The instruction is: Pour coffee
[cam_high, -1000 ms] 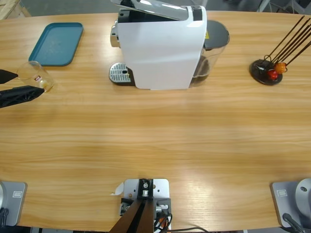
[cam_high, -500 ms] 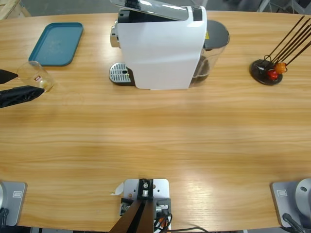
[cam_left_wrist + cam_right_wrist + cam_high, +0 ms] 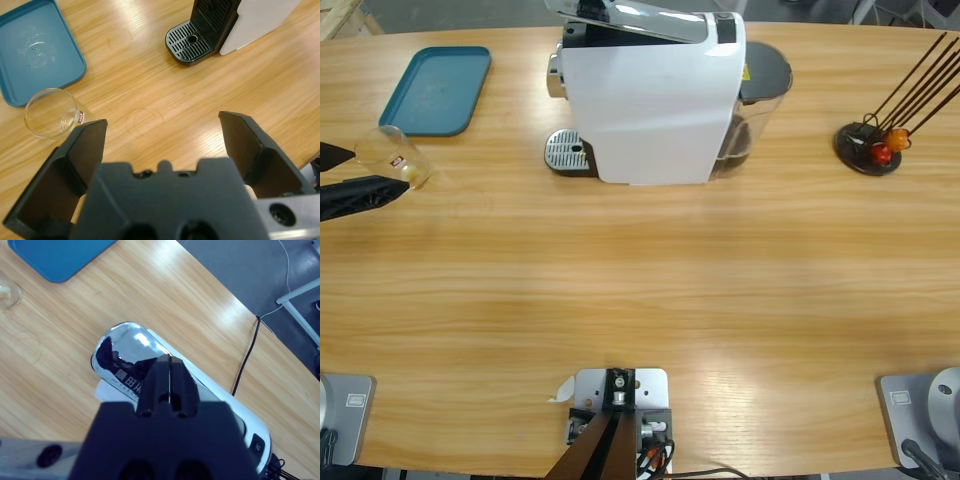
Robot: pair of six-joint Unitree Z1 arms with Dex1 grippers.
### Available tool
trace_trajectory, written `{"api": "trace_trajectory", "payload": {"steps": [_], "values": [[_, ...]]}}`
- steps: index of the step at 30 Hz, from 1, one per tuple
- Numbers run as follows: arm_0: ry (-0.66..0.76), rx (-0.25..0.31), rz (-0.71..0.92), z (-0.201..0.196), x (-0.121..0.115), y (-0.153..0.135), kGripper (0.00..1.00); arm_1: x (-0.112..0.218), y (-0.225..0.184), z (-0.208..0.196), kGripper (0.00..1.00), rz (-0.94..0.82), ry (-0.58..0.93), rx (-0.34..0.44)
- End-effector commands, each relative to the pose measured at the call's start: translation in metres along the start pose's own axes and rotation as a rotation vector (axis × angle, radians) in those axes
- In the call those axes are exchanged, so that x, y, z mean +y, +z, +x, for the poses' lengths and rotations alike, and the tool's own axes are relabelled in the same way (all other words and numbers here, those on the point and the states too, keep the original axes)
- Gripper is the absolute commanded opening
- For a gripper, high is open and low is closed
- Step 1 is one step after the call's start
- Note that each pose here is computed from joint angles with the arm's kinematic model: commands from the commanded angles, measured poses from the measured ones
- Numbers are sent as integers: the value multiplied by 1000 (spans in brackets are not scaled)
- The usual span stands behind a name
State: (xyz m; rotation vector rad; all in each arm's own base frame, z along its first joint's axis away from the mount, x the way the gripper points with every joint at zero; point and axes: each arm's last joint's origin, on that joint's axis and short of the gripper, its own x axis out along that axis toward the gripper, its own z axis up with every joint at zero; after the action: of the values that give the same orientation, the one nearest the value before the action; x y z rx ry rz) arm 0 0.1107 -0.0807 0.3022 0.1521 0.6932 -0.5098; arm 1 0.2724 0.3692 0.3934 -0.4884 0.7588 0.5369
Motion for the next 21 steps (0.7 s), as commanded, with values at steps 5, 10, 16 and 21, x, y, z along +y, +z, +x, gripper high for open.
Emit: {"api": "trace_trajectory", "payload": {"steps": [5,10,16,21], "values": [[-15,8,-5,0,0,-10,964,49,-30,75,0,-82,18,192],[-15,9,-4,0,0,-10,964,53,-32,76,0,-85,23,196],[-15,8,-5,0,0,-11,964,58,-34,81,0,-81,25,206],[-15,5,-5,-1,0,-11,964,60,-35,85,0,-81,25,206]]}}
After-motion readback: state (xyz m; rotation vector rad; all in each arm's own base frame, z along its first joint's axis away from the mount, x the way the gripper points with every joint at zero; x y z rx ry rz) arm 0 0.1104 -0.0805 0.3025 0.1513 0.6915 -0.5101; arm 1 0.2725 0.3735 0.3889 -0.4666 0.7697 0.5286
